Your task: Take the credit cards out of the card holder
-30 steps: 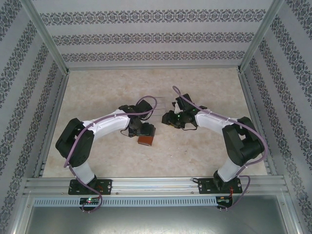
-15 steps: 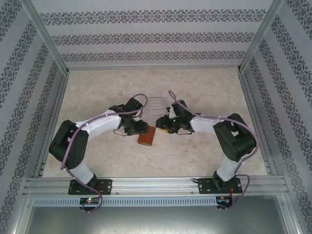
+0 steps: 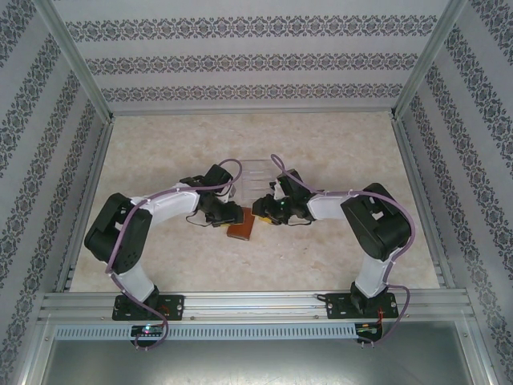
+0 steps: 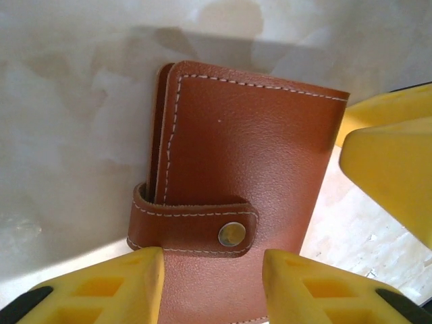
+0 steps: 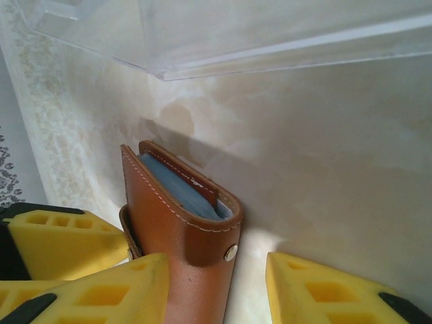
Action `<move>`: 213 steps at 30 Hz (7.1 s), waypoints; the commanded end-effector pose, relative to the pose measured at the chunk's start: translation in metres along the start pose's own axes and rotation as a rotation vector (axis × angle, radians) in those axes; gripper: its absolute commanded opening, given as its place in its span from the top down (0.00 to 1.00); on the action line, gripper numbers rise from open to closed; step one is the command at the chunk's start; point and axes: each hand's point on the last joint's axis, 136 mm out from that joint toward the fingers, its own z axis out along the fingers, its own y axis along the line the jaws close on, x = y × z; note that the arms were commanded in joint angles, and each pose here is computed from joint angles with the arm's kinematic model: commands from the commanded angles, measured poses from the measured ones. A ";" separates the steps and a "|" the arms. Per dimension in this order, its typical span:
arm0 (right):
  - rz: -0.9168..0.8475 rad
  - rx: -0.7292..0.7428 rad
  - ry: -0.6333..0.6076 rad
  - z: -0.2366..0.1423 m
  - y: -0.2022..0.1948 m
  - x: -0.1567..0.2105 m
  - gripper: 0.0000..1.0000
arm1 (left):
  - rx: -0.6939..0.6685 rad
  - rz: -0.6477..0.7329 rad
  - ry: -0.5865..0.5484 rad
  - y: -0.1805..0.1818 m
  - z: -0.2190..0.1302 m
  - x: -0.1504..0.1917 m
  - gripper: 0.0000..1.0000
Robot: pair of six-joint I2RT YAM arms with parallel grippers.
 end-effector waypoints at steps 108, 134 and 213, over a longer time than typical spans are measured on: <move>-0.034 0.290 0.095 -0.033 -0.047 0.022 0.79 | -0.054 0.069 0.079 -0.019 -0.004 0.015 0.87; -0.197 0.617 -0.023 -0.053 -0.003 0.016 0.20 | 0.032 0.000 0.010 0.001 -0.008 0.022 0.86; -0.243 0.858 0.037 -0.075 0.000 0.035 0.17 | 0.200 -0.120 0.021 0.030 -0.001 0.025 0.86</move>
